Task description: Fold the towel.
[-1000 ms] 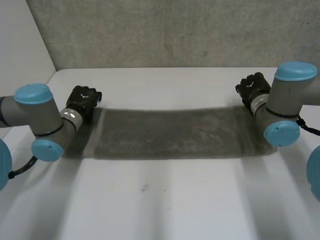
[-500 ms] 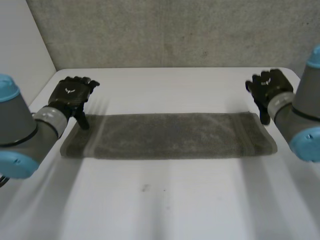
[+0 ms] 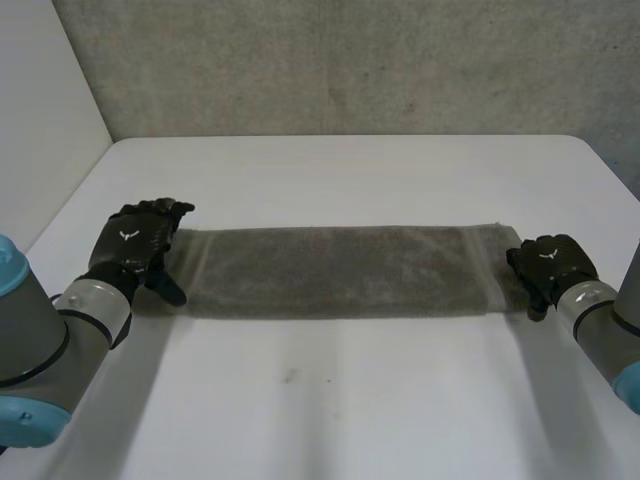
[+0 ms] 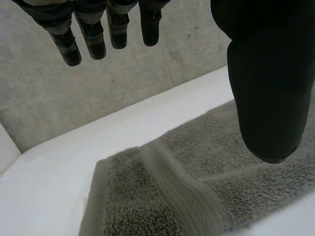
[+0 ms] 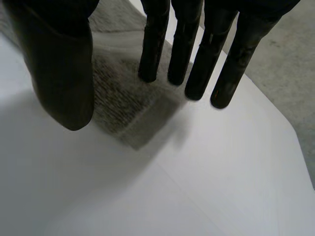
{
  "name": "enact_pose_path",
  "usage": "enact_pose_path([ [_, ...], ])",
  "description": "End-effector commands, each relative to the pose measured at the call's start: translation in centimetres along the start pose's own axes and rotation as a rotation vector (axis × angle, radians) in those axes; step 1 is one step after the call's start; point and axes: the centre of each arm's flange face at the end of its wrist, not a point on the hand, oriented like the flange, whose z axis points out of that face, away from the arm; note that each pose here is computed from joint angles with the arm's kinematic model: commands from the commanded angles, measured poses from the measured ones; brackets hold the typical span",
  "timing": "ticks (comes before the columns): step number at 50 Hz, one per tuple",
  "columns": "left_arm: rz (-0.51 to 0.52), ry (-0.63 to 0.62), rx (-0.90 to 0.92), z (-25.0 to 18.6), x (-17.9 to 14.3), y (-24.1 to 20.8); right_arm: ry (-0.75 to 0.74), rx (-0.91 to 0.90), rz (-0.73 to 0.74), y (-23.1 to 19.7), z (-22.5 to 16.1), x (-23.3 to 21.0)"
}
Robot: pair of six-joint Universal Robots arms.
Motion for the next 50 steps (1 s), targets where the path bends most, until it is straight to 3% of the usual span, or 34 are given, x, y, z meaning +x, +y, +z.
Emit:
enact_pose_path([
  [1,0.002,-0.008,0.004,0.0,-0.1,0.0,0.005,0.003,0.005,0.6,1.0,0.2],
  [11,0.001,-0.008,-0.005,-0.2,-0.1,0.3,0.058,-0.033,0.021,1.8,1.6,2.9],
  [19,-0.001,-0.009,-0.015,-0.3,-0.1,0.5,0.18,-0.138,0.027,4.4,1.9,9.1],
  [21,-0.001,-0.009,-0.015,-0.3,-0.1,0.5,0.232,-0.195,-0.015,5.3,1.5,12.3],
  [27,-0.001,-0.018,0.0,-0.3,-0.4,0.1,0.258,-0.208,-0.084,4.4,1.2,14.5],
  [30,-0.001,-0.027,0.009,-0.3,-0.6,-0.2,0.281,-0.146,-0.096,1.9,0.9,14.9],
  [32,-0.001,-0.03,0.011,-0.2,-0.7,-0.2,0.253,0.001,-0.107,-3.4,0.2,12.6],
  [33,-0.001,-0.033,0.012,-0.2,-0.8,-0.2,0.253,0.002,-0.107,-3.4,0.2,12.6],
  [35,-0.002,-0.038,0.013,-0.2,-1.0,-0.3,0.17,0.149,-0.103,-8.2,-0.2,8.4],
  [38,-0.002,-0.047,0.014,-0.2,-1.2,-0.4,0.113,0.211,-0.105,-10.1,-0.6,5.9],
  [40,-0.002,-0.047,0.015,-0.2,-1.3,-0.4,-0.009,0.33,-0.138,-13.8,-1.7,0.0],
  [41,-0.002,-0.047,0.015,-0.2,-1.3,-0.4,-0.01,0.331,-0.139,-13.8,-1.7,0.0],
  [43,-0.002,-0.049,0.015,-0.2,-1.3,-0.4,-0.165,0.439,-0.177,-16.6,-3.2,-7.5],
  [46,-0.002,-0.049,0.018,-0.2,-1.3,-0.5,-0.223,0.474,-0.193,-17.3,-3.9,-10.5],
  [48,-0.002,-0.051,0.016,-0.3,-1.3,-0.5,-0.334,0.521,-0.224,-17.7,-5.2,-15.9],
  [50,-0.003,-0.049,0.015,-0.3,-1.3,-0.4,-0.386,0.531,-0.239,-17.4,-5.7,-18.5],
])
